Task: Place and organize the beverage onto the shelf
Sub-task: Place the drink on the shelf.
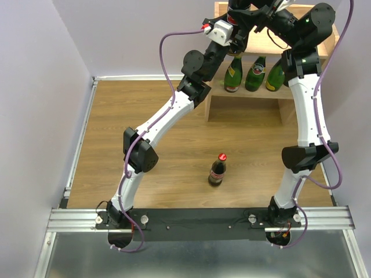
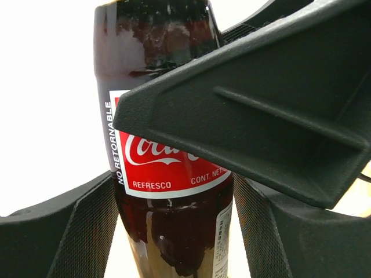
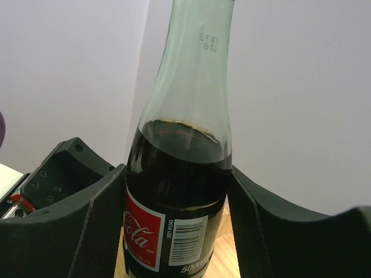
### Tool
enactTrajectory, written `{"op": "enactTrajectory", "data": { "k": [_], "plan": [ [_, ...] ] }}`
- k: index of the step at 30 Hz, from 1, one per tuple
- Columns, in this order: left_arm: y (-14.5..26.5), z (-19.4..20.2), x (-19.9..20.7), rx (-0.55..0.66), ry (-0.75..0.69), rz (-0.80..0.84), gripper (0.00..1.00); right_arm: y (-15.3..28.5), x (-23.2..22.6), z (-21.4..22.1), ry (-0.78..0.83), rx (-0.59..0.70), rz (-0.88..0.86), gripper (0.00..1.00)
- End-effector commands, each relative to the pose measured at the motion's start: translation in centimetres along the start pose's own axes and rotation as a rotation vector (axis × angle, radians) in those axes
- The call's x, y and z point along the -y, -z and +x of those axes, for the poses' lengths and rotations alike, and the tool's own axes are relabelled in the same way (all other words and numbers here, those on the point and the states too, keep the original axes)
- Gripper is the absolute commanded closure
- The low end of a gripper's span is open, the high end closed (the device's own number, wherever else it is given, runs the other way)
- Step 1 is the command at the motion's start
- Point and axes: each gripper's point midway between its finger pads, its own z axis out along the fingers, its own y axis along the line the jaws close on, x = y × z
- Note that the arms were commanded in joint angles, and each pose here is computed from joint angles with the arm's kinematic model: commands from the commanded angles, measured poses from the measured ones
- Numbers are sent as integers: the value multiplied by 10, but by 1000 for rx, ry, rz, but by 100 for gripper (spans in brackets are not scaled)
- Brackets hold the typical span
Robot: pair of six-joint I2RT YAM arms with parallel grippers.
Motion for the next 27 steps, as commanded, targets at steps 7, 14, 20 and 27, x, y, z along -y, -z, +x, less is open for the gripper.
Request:
{"op": "enactTrajectory", "data": {
  "k": [7, 14, 20, 27],
  "plan": [
    [-2, -48, 1, 71, -25, -9, 13, 11, 49, 50, 108, -88, 133, 71],
    [0, -47, 1, 59, -41, -17, 13, 10, 51, 49, 116, -85, 136, 71],
    [0, -50, 0, 63, -41, -17, 13, 11, 52, 57, 84, -97, 149, 72],
    [1, -51, 1, 63, -37, -13, 13, 16, 64, 60, 50, -106, 243, 72]
  ]
}}
